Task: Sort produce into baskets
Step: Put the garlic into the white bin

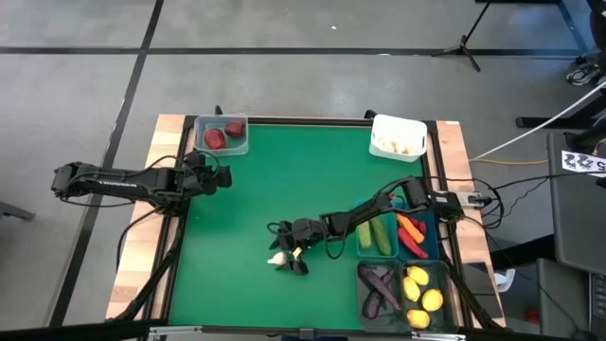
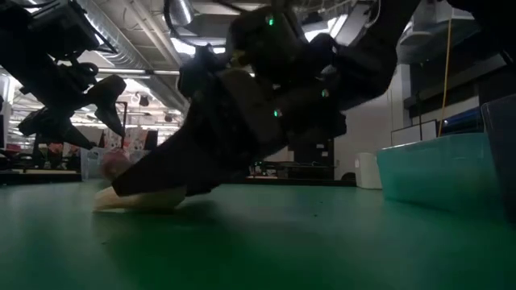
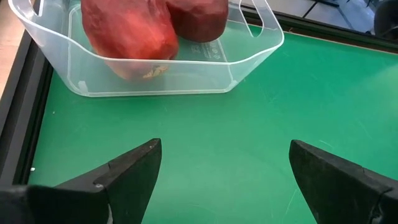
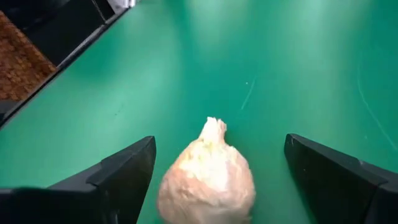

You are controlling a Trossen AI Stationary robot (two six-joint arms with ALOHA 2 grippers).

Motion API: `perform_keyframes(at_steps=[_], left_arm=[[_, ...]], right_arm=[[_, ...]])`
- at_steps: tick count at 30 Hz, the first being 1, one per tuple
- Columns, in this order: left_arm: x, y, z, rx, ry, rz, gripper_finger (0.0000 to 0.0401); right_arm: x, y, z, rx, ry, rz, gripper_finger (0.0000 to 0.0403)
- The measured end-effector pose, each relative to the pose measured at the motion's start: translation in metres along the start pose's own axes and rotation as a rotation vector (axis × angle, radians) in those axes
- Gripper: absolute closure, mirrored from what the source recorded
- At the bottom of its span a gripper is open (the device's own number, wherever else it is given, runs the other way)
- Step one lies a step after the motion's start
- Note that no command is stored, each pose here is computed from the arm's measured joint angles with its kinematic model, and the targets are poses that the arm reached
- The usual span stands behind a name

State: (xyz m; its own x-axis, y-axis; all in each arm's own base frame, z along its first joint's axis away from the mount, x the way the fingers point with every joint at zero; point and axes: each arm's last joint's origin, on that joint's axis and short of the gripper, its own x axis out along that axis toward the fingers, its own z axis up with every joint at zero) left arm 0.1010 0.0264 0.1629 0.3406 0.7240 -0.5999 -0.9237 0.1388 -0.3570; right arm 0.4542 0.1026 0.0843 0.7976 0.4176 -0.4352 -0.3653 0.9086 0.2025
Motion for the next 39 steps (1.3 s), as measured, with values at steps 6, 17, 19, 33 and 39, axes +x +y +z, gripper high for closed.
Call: perform_keyframes(at_steps=[6,17,19,33,39], left_arm=[[0.000,0.000,0.000,0.008,0.002,0.002,0.0056],[0.000,0.000,0.000,0.014,0.002,0.002,0.0056],[0.000,0.000,0.000,0.014,0.002,0.002,0.0056],[0.000,0.000,0.000,0.014,0.002,0.002,0.0056],[0.000,0.000,0.000,0.022,0.003,0.002,0.0056]], right_arm=[[-0.001,-0.011,-0.002,0.027,-0.005,-0.020,0.0047],[-0.002,-0.017,-0.005,-0.009,0.025,-0.126,0.0142],[-0.002,-0.018,-0.005,-0.008,0.027,-0.129,0.0170],[-0.005,-0.016,-0.002,-0.009,0.032,-0.094,0.0266],[-0.019,-0.017,0.016,-0.044,0.041,-0.088,0.0244]])
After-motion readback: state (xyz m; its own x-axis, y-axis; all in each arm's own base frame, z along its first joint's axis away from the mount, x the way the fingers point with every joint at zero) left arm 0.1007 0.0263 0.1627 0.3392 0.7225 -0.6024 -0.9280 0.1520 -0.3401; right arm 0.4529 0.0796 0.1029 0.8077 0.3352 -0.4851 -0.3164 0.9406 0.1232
